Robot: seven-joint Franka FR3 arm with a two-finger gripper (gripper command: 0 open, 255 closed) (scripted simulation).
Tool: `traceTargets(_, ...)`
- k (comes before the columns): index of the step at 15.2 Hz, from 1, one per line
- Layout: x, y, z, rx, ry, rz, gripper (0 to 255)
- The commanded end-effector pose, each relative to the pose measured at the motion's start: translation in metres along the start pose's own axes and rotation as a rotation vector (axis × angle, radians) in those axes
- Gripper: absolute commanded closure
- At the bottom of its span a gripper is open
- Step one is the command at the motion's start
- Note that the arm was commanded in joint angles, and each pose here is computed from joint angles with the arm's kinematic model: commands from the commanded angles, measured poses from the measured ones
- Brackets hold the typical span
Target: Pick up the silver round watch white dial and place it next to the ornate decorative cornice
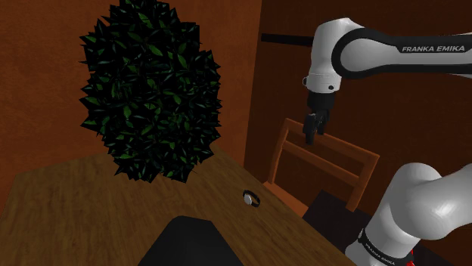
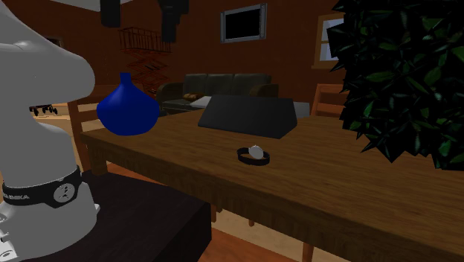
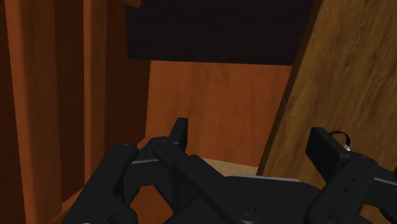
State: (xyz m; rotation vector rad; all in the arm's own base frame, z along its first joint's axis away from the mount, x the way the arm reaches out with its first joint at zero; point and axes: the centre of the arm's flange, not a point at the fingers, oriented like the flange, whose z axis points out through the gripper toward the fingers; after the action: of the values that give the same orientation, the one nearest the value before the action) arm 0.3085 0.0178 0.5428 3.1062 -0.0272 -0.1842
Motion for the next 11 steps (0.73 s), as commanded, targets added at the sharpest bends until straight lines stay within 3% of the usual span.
traceTargets(1, 0.0, 0.0, 0.0, 0.0, 0.0, 0.0, 0)
traceTargets(11, 0.047, -0.085, 0.072, 0.073, 0.055, 0.078, 0)
